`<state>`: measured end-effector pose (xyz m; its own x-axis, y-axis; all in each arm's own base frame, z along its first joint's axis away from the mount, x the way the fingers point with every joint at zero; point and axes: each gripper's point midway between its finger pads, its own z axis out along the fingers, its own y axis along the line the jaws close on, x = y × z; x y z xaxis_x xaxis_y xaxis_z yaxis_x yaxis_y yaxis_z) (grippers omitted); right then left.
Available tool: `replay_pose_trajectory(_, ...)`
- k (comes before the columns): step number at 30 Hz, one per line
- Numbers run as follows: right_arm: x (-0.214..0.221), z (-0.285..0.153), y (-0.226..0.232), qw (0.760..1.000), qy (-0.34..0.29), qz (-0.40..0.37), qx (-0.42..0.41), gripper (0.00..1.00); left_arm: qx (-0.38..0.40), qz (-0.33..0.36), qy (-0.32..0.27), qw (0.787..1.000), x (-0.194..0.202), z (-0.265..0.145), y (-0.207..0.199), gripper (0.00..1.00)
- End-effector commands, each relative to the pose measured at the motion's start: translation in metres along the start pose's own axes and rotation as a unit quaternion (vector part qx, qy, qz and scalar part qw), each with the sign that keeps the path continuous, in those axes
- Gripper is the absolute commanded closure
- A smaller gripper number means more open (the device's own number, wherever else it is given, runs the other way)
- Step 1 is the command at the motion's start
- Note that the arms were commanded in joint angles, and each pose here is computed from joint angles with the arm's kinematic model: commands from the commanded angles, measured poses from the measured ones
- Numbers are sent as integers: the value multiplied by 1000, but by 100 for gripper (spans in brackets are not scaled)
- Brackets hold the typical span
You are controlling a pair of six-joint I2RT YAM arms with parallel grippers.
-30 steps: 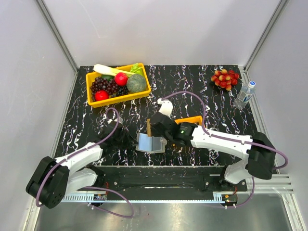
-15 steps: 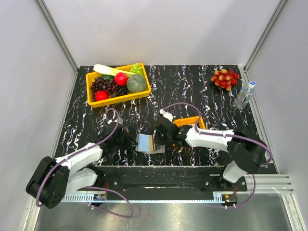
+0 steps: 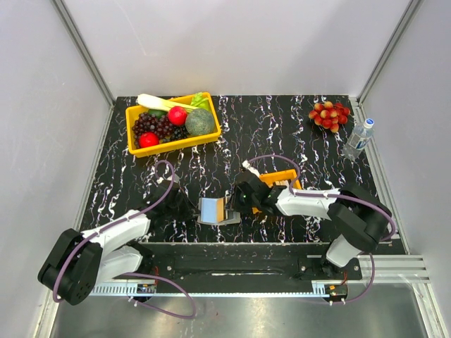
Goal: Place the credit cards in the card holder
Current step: Turn over the card slot in the card holder, then insert the credit card into the card slot.
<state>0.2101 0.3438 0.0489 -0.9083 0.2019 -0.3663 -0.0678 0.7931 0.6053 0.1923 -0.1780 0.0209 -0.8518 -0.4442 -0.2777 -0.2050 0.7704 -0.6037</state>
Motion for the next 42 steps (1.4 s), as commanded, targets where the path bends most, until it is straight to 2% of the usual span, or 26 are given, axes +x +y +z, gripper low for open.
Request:
replay_pose_trajectory(1, 8, 9, -14, 1000, 10, 16, 15, 100, 1, 5, -3, 1000, -1, 2, 0, 100)
replay_pose_trajectory(10, 15, 16, -31, 998, 21, 16, 48, 100, 2, 3, -3, 1000, -1, 3, 0, 100)
replay_pose_trajectory(12, 6, 17, -34, 998, 0, 6, 60, 100, 2, 2, -3, 1000, 0, 3, 0, 100)
replay_pose_trajectory(17, 8, 21, -44, 996, 8, -2, 88, 100, 5, 2, -2, 1000, 0, 3, 0, 100)
replay_pose_trajectory(28, 33, 26, -26, 995, 80, 0, 53, 100, 12, 3, -3, 1000, -1, 3, -5, 100)
replay_pose_trajectory(38, 40, 31, 2, 992, 124, -15, 3, 100, 18, 4, -8, 1000, -5, 2, -10, 100)
replay_pose_trajectory(42, 36, 30, 10, 992, 122, -17, -9, 96, 20, 3, -8, 1000, -5, 1, -11, 100)
